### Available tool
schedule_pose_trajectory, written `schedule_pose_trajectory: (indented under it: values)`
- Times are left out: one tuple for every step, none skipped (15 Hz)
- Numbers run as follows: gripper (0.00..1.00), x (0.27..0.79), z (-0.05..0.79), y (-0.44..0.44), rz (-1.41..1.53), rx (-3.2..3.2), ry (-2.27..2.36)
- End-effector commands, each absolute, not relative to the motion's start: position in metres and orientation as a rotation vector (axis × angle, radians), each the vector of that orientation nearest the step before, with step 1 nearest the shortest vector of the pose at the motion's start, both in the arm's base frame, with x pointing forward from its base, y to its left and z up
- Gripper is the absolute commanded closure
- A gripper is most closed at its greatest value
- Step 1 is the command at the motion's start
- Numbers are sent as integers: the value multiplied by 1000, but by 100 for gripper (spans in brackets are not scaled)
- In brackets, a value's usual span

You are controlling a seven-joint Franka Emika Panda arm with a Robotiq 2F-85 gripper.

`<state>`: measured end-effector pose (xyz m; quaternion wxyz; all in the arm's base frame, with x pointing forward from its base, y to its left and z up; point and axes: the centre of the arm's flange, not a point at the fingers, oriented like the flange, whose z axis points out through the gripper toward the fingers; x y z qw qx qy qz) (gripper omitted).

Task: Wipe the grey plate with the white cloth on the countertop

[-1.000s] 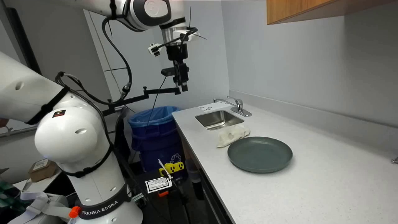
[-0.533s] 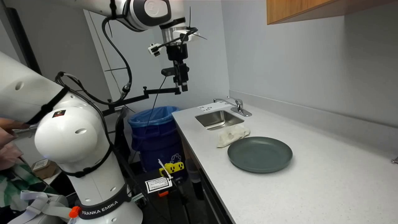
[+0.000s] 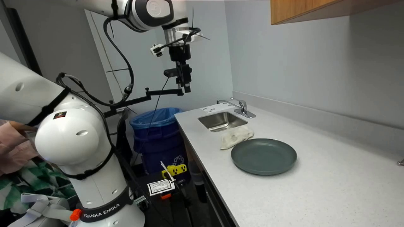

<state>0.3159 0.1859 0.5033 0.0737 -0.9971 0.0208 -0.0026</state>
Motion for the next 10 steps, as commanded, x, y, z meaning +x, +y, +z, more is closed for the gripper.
schedule_pose_trajectory:
  values:
    - [0, 316, 503, 186, -8, -2993, 63]
    - [0, 316, 503, 186, -8, -2993, 63]
    - [0, 316, 503, 186, -8, -2993, 63]
    - [0, 316, 503, 186, -8, -2993, 63]
    - [0, 316, 503, 186, -8, -2993, 63]
    - [0, 316, 503, 186, -8, -2993, 63]
    - [0, 316, 503, 186, -8, -2993, 63]
    - [0, 318, 502, 187, -7, -2995, 56]
    - [0, 321, 500, 188, -12, -3001, 34]
    - [0, 324, 497, 187, -19, -3014, 22]
